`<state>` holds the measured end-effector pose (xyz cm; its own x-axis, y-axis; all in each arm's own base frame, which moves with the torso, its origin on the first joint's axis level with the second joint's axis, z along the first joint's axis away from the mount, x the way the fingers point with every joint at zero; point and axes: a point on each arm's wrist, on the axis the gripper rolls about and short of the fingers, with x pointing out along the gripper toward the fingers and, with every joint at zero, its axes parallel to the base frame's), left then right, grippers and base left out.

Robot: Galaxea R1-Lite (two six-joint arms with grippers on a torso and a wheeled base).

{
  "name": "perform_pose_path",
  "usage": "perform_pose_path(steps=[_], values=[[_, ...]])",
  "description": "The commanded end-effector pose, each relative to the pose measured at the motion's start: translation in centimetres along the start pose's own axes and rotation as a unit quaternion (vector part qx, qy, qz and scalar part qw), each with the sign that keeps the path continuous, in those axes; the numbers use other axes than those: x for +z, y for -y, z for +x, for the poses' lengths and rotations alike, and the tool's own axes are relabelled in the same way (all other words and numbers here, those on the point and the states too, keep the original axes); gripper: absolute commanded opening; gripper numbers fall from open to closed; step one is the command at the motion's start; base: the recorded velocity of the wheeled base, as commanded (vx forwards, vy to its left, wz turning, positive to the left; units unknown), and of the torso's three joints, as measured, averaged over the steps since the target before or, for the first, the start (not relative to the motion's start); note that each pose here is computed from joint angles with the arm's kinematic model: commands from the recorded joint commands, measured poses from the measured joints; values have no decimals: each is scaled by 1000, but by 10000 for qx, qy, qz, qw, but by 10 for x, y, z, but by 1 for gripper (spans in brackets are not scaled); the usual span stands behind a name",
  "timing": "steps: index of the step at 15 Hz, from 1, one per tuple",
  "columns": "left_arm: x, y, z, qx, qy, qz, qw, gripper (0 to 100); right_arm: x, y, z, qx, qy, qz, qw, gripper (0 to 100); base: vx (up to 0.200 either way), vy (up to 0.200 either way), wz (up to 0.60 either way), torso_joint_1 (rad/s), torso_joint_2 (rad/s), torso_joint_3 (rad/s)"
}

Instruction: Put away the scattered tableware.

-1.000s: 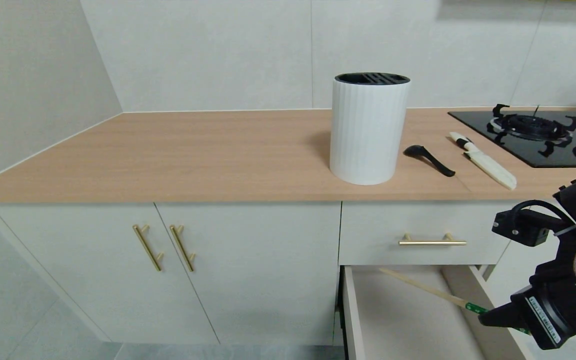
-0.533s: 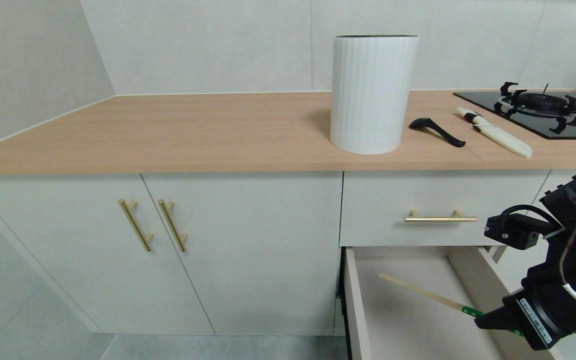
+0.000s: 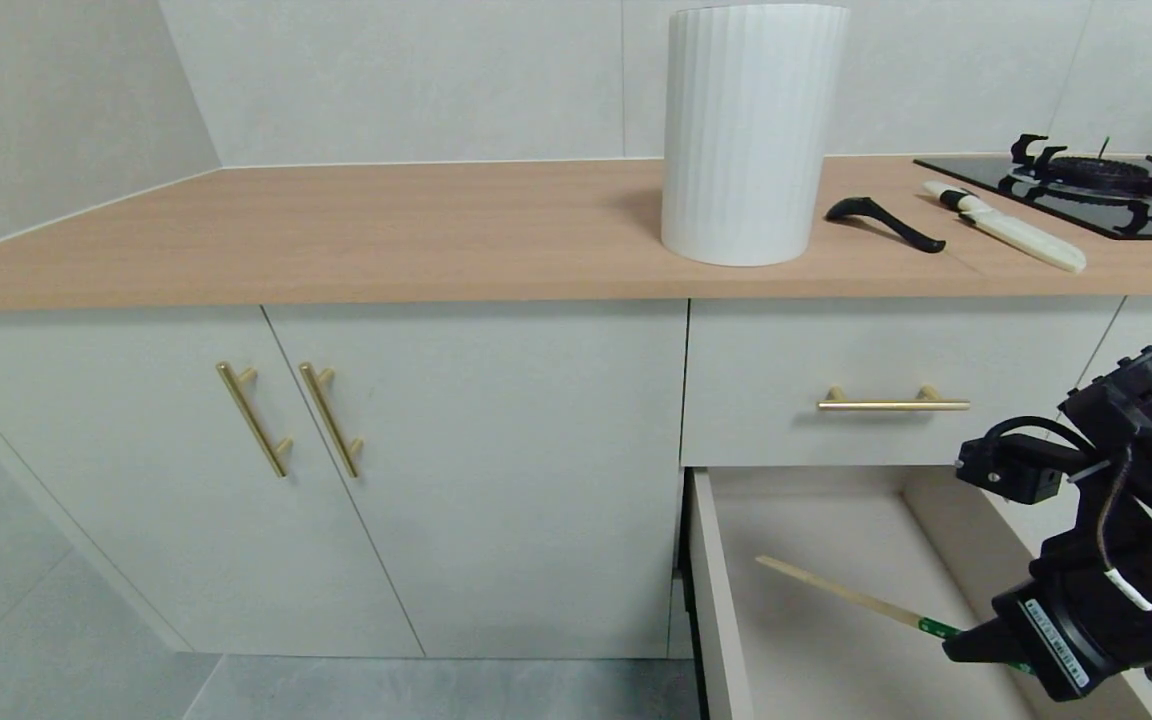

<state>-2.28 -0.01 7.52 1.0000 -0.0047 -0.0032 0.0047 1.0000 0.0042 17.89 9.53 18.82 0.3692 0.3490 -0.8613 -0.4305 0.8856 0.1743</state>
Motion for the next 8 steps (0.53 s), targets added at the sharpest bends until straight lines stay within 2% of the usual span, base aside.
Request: perform_pose_path(steps=[1,4,6,7,8], values=[[0,0,0,0,-7,2,10000,100,5,1,11,-30,-41,27,10000,0,0,0,0,0,0,0],[0,0,0,0,-7,2,10000,100,18,5,39,-232,-118,115,9996,0,0,0,0,0,0,0],[0,0,0,0,-7,2,10000,100,27,9,65,-461,-250,559,9971,0,0,0,0,0,0,0],[0,0,0,0,-7,2,10000,100,37,13,96,-645,-232,1029,9923,0,0,0,0,0,0,0],[0,0,0,0,-7,2,10000,100,38,15,107,-723,-209,1132,9907,0,0,0,0,0,0,0]])
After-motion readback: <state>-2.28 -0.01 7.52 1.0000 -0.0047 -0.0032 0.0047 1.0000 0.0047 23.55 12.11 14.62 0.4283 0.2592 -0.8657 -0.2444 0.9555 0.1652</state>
